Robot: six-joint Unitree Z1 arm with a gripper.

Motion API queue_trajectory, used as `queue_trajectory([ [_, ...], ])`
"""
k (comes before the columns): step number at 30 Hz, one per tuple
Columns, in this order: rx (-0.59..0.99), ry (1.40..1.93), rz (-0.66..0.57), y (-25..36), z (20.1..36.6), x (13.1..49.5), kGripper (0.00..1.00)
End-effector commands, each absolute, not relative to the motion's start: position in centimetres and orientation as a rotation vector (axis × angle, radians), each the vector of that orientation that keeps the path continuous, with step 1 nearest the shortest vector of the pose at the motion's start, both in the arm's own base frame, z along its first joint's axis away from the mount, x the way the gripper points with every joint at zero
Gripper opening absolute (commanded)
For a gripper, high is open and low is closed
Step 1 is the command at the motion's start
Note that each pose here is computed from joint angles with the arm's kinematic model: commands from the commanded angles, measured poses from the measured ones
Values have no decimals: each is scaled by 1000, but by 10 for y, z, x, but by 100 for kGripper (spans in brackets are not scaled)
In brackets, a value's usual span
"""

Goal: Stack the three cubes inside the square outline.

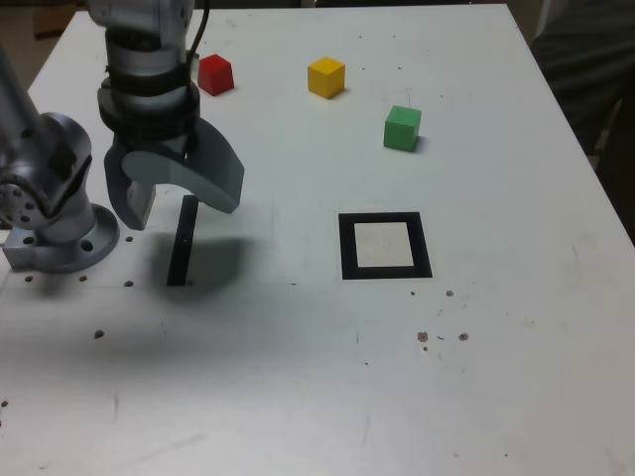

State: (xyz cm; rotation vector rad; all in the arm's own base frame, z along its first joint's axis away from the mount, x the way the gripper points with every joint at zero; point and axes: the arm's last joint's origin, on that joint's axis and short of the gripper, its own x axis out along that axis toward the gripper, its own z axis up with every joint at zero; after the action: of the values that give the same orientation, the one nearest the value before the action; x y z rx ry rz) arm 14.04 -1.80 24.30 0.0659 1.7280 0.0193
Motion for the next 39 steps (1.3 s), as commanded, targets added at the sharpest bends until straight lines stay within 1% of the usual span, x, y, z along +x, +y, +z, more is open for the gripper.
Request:
queue_trajectory([
  [1,63,1725,20,-18,244,139,100],
  [9,63,1718,19,-18,245,139,100],
  [19,74,1690,23,-17,246,142,99],
  [23,65,1693,42,-13,248,141,99],
  [27,44,1699,65,-4,251,139,99],
  [34,6,1684,91,20,259,140,100],
  [39,-35,1684,130,45,263,140,100],
])
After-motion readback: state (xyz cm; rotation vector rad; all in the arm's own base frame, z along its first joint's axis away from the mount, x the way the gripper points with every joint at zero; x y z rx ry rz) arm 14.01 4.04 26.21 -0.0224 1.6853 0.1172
